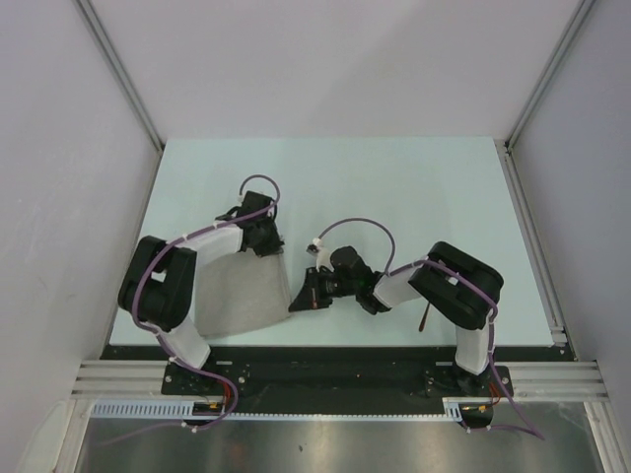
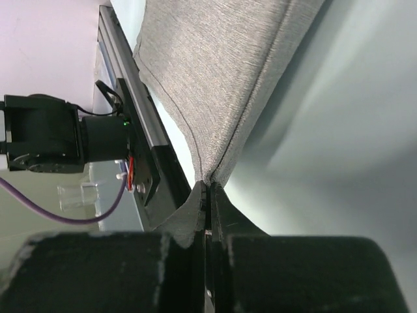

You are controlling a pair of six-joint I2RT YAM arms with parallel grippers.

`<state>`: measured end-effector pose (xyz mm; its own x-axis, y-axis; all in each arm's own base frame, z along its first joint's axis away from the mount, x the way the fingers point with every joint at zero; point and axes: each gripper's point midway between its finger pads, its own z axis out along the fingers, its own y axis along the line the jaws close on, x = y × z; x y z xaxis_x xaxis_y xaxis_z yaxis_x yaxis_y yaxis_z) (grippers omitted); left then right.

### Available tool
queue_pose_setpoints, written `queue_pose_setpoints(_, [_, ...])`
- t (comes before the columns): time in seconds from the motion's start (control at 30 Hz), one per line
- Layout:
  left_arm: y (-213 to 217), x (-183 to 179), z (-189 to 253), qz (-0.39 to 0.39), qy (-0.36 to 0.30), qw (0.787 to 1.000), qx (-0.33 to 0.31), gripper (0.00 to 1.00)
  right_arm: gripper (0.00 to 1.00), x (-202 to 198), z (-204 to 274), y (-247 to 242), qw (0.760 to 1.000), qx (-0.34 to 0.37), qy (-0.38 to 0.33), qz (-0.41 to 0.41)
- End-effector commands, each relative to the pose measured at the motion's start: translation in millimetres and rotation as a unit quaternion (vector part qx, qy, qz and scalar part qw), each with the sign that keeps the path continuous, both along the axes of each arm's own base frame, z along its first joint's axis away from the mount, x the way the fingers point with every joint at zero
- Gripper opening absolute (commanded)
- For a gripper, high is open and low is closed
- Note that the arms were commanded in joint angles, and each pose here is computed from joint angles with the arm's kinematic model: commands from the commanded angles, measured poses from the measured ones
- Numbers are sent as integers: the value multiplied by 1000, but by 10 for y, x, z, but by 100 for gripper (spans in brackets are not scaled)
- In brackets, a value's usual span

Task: Fold the napkin into a case and place the utensils inside
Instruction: Turn over the upper triangle folded napkin at the center of the board, then move the lower triangle-folded napkin to the center of the board.

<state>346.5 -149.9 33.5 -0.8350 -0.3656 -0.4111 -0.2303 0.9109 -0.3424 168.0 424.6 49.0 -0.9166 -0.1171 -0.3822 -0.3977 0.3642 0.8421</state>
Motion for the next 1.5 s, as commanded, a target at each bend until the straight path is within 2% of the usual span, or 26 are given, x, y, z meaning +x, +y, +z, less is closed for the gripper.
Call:
queue_pose_setpoints(0.0, [-298,709,497,22,-141,990,-22,0,0,-345,110,-144,998,21,8,60])
queue_pose_setpoints(0.17, [-547,714,474,-3,-142,989,-32,1,0,-362,-91,-287,999,-7,20,34])
queue_pose_setpoints(0.2, [-609,688,479,-16,-138,990,-34,6,0,-361,-126,-313,999,-15,25,27])
queue_pose_setpoints(0.27, [-687,666,533,-32,-136,989,-40,17,8,-378,-191,-402,999,-30,32,13])
queue_pose_setpoints(0.3, [-733,633,663,-47,-138,988,-47,29,13,-355,-189,-460,999,-42,28,-2])
queue_pose_setpoints(0.33, [-773,584,755,-62,-140,987,-57,35,22,-367,-236,-538,998,-56,29,-9])
queue_pose_setpoints(0.37, [-762,515,952,-73,-150,984,-62,44,25,-342,-207,-602,997,-69,13,-14])
queue_pose_setpoints(0.43, [-700,432,1149,-86,-163,981,-55,54,36,-293,-189,-665,996,-86,-6,-26])
queue_pose_setpoints(0.47, [-601,359,1191,-86,-150,984,-44,64,41,-279,-160,-686,995,-95,-20,-19])
queue_pose_setpoints(0.5, [-536,303,1375,-86,-162,982,-47,65,47,-234,-145,-693,994,-103,-31,-19])
queue_pose_setpoints(0.57, [-283,186,1377,-76,-149,985,-43,66,50,-99,-111,-676,990,-125,-56,-17])
queue_pose_setpoints(0.6, [-239,86,1506,-83,-159,982,-63,67,52,-22,-127,-687,989,-132,-57,-22])
queue_pose_setpoints(0.7, [138,-116,1344,-58,-137,988,-52,67,55,251,-77,-604,987,-137,-70,-33])
queue_pose_setpoints(0.77, [426,-287,1244,-33,-124,991,-21,67,55,474,-69,-578,986,-143,-73,-45])
queue_pose_setpoints(0.8, [518,-347,1207,-22,-118,993,-13,67,56,618,45,-472,986,-131,-91,-47])
queue_pose_setpoints(0.93, [771,-627,1052,1,-97,995,-12,68,58,906,-110,-379,982,-157,-90,-51])
queue_pose_setpoints(1.07, [1049,-745,1150,43,-114,993,6,69,55,1069,-260,-380,977,-187,-87,-63])
queue_pose_setpoints(1.3, [1138,-770,1287,57,-131,990,-12,70,48,1161,-366,-459,969,-213,-91,-80])
queue_pose_setpoints(1.37, [1131,-762,1282,60,-132,989,-19,70,39,1187,-383,-449,971,-207,-88,-83])
queue_pose_setpoints(1.4, [1115,-757,1280,59,-133,989,-24,70,26,1222,-417,-477,970,-210,-84,-88])
queue_pose_setpoints(1.47, [1089,-736,1248,60,-133,989,-35,70,14,1280,-429,-503,970,-208,-83,-95])
